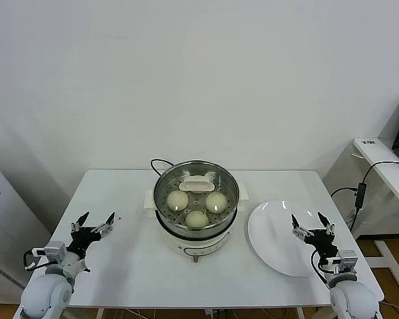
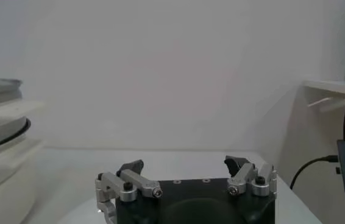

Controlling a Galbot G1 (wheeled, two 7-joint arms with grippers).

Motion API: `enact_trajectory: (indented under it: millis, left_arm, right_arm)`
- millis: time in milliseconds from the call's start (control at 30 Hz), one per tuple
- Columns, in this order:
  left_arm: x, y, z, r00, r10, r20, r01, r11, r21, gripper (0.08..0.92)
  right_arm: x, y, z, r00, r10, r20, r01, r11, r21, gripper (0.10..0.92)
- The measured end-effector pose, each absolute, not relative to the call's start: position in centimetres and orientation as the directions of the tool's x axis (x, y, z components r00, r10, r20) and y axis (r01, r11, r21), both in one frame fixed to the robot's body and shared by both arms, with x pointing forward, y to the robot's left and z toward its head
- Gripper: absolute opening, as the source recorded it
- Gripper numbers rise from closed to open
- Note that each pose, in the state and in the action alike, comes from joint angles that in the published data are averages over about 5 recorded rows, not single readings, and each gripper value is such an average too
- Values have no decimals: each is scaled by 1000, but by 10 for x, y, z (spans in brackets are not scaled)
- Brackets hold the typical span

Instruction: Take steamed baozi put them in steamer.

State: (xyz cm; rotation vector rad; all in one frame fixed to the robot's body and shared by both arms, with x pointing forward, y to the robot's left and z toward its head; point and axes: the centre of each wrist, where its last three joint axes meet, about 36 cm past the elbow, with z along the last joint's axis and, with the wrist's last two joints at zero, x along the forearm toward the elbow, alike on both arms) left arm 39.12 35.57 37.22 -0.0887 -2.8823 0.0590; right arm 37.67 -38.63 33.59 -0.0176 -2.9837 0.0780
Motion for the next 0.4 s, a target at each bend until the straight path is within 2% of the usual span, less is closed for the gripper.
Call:
enact_trajectory:
  millis: [400]
  left_arm:
    - [387, 353, 373, -965, 68, 254, 57, 997, -48, 823]
  right_arm:
    - [381, -383, 333, -987, 16, 159, 6, 998, -68, 823]
